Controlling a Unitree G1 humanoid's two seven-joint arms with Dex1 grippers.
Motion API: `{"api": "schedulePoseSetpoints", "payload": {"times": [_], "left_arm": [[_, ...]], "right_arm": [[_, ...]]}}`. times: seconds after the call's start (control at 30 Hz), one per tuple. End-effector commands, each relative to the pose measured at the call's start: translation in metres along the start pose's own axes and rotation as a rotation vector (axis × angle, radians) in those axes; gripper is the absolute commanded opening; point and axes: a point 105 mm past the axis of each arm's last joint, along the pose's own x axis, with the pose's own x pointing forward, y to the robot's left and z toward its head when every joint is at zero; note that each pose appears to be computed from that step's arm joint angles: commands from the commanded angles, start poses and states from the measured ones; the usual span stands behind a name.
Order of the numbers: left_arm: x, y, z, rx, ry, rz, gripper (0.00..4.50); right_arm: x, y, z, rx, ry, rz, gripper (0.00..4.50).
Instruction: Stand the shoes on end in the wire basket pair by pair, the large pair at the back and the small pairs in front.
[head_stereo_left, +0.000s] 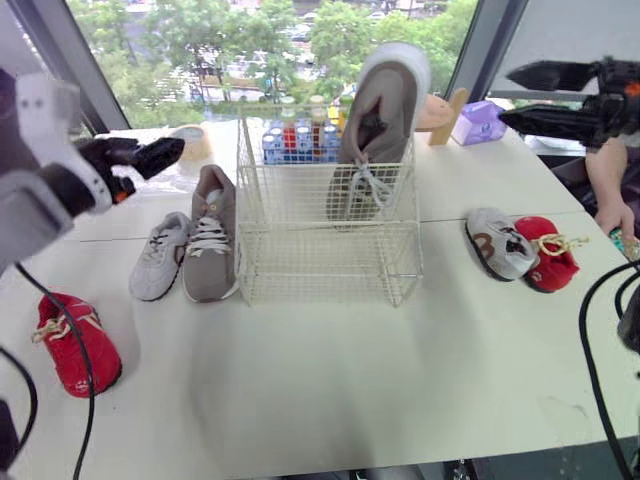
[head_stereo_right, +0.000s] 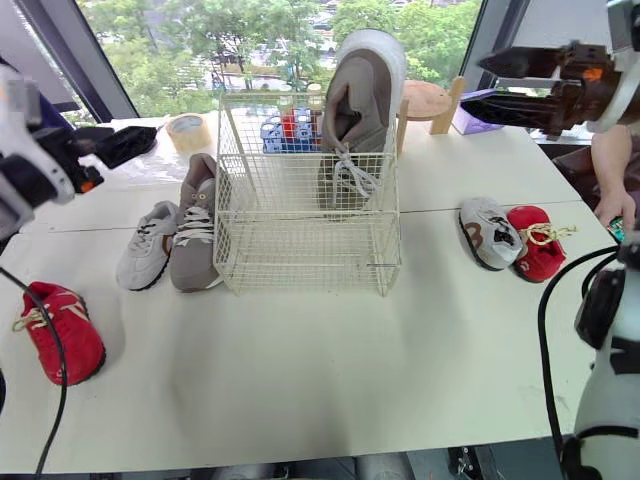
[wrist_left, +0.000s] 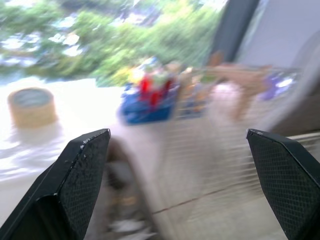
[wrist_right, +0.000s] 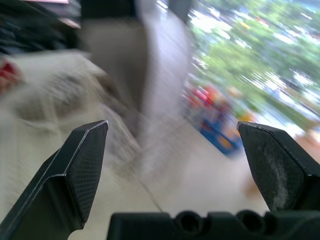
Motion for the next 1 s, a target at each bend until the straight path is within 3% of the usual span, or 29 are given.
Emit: {"api": "schedulePoseSetpoints", "payload": {"times": [0.03,0.13,0.27,0.47,0.7,0.8,1.0], "left_arm": [[0.023,0.034,-0.020,-0.009,0.239,0.157,4.50],[0.044,0.045,-0.026,-0.034,0.337,0.188,4.50],[0.076,0.048,-0.031,-0.004,0.381,0.170,4.50],[0.101,0.035,-0.044,0.041,0.417,0.079,4.50],[0.121,0.017,-0.087,0.091,0.510,0.060,4.50],[0.123,0.018,-0.109,0.100,0.557,0.087,3.67],[0.128,0.014,-0.130,0.107,0.560,0.082,0.85]], "right_arm": [[0.029,0.056,0.015,-0.052,-0.007,0.192,4.46],[0.045,0.088,0.001,-0.024,0.022,0.308,4.46],[0.062,0.112,-0.033,0.001,0.095,0.355,4.46],[0.069,0.114,-0.044,0.011,0.093,0.293,4.46],[0.076,0.115,-0.049,0.025,0.079,0.257,4.46],[0.078,0.116,-0.049,0.030,0.071,0.236,4.50],[0.074,0.117,-0.049,0.055,0.072,0.174,4.50]]}}
